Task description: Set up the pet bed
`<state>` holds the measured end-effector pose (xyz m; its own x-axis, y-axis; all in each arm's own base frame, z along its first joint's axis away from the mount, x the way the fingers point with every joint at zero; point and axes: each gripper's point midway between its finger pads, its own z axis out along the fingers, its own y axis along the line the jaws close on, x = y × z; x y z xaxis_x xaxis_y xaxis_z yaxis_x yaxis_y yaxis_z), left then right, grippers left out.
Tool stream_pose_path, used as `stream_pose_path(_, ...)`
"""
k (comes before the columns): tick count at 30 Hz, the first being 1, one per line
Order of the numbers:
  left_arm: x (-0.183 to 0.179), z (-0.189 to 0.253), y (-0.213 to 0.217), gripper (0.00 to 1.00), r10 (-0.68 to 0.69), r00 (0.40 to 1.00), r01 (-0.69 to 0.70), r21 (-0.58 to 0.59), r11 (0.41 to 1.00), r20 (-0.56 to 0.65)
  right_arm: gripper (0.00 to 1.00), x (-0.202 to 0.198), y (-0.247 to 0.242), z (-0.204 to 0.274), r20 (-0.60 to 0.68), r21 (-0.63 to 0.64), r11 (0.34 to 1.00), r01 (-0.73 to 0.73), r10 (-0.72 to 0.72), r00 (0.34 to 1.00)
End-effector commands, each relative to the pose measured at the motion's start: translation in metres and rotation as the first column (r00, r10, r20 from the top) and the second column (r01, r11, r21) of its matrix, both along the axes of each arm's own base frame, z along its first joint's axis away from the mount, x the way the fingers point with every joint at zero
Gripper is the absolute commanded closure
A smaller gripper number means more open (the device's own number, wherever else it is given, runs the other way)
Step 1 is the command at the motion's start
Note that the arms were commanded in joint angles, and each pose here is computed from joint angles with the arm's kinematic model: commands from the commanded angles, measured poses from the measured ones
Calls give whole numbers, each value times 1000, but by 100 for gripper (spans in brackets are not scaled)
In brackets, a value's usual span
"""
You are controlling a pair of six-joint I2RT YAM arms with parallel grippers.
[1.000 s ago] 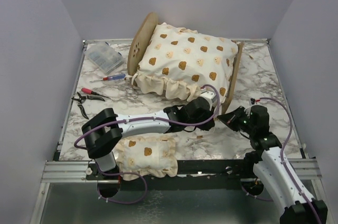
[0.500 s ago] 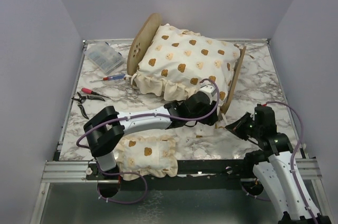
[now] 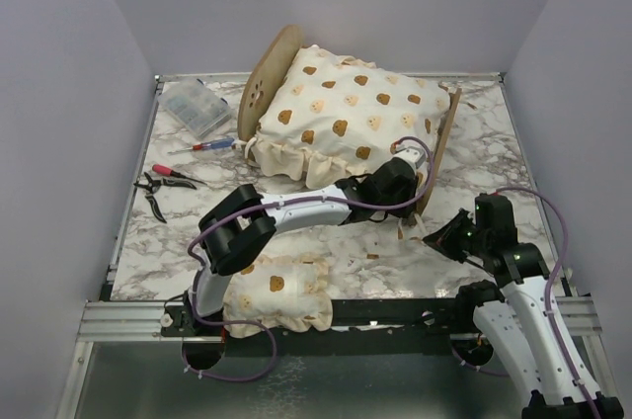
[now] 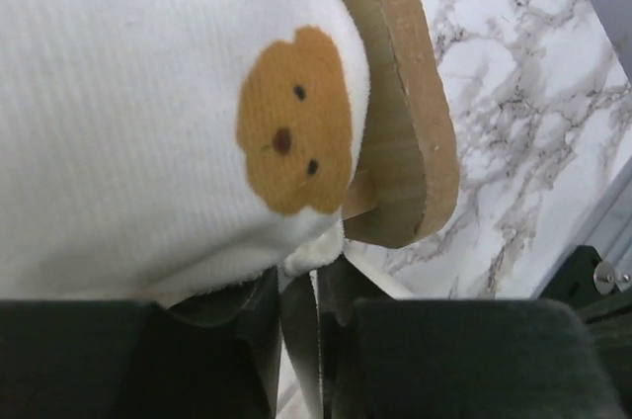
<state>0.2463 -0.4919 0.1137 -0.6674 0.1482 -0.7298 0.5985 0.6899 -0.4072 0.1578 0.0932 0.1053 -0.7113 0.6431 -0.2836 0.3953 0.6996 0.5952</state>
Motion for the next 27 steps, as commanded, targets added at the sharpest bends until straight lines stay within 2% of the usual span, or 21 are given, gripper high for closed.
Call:
stream_pose_path(1,46,19,-9,84,38,995,-37,-15,999,92,99,-4,-3,-7,-28,-27,1000,-13,12,1000)
stream_pose_path(6,77,25,-18,87,53,992,-49,-31,998,115,99,-1,-2,-22,-65,-31,999,-15,13,998)
stream_pose_path(9,79,27,-17,83,47,993,-43,-37,998,104,99,4,-3,-26,-63,-34,999,4,-6,998)
stream_pose_path(18,14,29,7,52,-19,999,17,-65,998,-26,99,7,-3,-26,-48,-30,999,9,-11,999)
stream_pose_path(23,-18,31,35,51,25,998,-30,-72,997,-61,99,9,1,-24,-30,-3,1000,10,-10,1000)
stream_pose_path(27,-49,42,39,51,12,996,-26,-164,986,-84,99,17,6,-22,-2,60,996,62,-62,998)
